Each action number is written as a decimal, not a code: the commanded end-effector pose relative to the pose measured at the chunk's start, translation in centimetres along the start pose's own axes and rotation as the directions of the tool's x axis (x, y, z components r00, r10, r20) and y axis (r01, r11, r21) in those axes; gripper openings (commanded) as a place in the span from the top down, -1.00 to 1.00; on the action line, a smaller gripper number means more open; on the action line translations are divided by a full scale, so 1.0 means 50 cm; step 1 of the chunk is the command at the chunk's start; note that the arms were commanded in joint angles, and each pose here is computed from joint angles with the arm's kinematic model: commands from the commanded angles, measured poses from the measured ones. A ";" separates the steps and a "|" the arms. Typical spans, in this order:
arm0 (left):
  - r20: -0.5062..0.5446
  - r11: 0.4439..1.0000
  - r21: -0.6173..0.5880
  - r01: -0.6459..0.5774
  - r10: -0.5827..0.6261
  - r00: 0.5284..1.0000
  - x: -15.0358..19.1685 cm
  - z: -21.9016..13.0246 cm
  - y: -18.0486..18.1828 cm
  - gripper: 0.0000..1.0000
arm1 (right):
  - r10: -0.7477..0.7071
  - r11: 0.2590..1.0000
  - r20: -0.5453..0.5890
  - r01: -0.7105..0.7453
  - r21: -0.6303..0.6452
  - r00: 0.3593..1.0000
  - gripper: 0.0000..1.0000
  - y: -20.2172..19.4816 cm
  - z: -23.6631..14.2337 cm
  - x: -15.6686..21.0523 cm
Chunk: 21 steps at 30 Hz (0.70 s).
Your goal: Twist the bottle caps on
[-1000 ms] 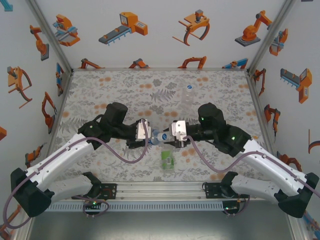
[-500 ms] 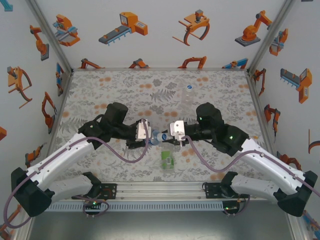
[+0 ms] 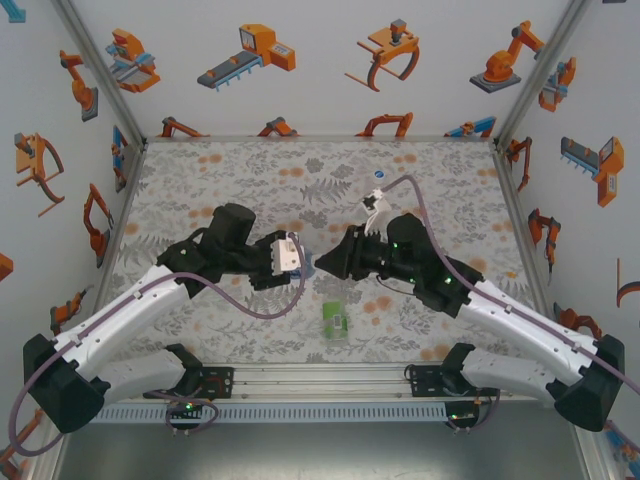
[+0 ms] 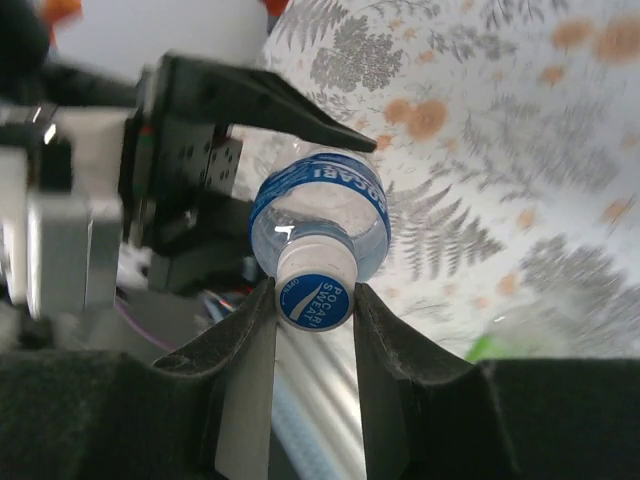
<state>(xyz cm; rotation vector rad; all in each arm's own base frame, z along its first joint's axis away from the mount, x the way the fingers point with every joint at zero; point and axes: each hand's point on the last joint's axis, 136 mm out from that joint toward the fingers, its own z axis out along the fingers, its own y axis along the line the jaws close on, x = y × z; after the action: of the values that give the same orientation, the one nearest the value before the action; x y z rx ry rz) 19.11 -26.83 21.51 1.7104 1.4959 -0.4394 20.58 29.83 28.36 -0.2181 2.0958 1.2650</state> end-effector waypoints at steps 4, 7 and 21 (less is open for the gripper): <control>0.063 1.000 -0.001 -0.022 0.022 0.998 -0.029 -0.001 0.003 1.00 | 0.511 0.856 0.076 -0.515 0.041 0.856 1.00 -0.049 0.027 0.001; 0.063 1.000 0.001 -0.022 0.022 0.998 -0.029 0.001 0.004 1.00 | 0.475 0.876 0.063 -0.478 0.063 0.878 1.00 -0.044 0.027 -0.001; 0.074 0.999 0.030 -0.022 0.020 0.997 -0.034 0.000 -0.005 1.00 | -0.060 0.997 0.059 0.057 0.047 0.996 -0.06 0.010 -0.015 -0.050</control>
<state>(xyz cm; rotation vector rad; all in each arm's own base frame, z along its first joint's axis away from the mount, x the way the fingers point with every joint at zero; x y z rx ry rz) 19.28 -27.04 21.20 1.7114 1.4968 -0.4421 21.90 29.43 27.58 0.0041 2.1759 1.2653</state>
